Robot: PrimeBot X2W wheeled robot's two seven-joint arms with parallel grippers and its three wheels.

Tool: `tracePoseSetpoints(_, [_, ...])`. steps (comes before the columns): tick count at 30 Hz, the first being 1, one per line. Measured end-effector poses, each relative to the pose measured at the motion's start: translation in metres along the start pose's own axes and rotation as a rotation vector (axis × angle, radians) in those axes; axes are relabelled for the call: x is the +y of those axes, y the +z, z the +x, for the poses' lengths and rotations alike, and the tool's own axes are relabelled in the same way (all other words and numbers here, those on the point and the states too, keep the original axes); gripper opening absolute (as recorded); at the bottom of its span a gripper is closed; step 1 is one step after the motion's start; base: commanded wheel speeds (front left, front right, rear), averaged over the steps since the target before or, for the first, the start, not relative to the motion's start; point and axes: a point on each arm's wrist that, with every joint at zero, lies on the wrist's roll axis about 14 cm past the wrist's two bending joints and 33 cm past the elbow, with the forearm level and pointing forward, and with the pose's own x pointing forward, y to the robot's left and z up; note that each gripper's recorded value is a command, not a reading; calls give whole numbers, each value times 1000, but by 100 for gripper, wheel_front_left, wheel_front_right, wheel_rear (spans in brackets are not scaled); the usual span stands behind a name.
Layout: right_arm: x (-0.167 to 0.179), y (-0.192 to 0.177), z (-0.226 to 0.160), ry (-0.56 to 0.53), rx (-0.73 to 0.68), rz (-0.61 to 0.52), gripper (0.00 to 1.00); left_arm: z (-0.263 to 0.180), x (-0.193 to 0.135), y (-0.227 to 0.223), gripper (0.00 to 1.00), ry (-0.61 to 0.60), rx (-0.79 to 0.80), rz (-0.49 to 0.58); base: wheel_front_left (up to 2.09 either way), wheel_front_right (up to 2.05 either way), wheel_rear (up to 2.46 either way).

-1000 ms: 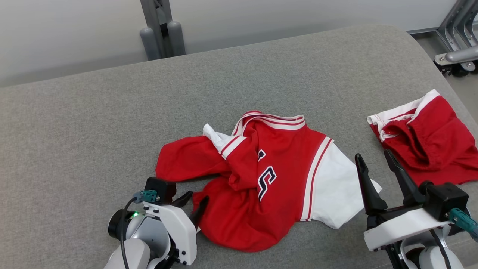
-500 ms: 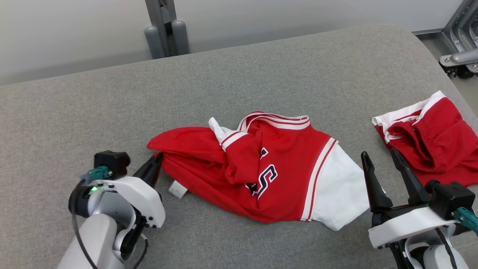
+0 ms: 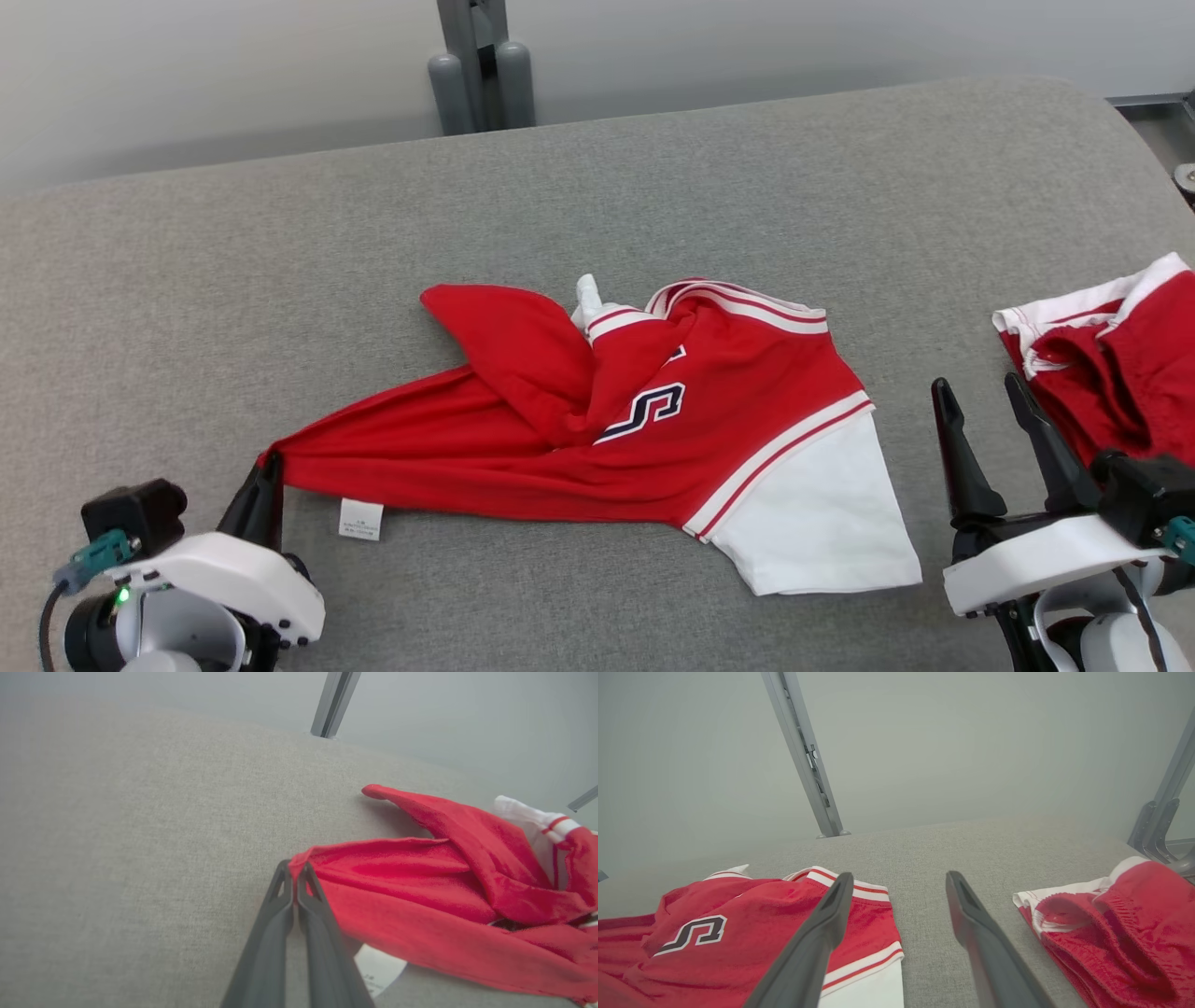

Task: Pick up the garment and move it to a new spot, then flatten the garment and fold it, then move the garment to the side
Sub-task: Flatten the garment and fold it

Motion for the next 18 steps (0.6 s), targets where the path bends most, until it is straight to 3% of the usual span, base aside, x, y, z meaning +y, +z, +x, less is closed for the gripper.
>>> tracePoseSetpoints(8, [24,-5,15,72,14,7,100,-34,25,-21,0,99,43,-100,0,0,0])
tracePoseSetpoints(10, [28,-3,17,84,8,7,100,-37,28,-26,100,109,57,-124,0,0,0])
tracePoseSetpoints(14, [29,4,17,86,-13,4,100,-40,35,-25,100,136,32,-128,0,0,0])
tracePoseSetpoints(18, [20,16,15,60,-51,-11,100,-44,43,2,100,174,-114,-84,0,0,0])
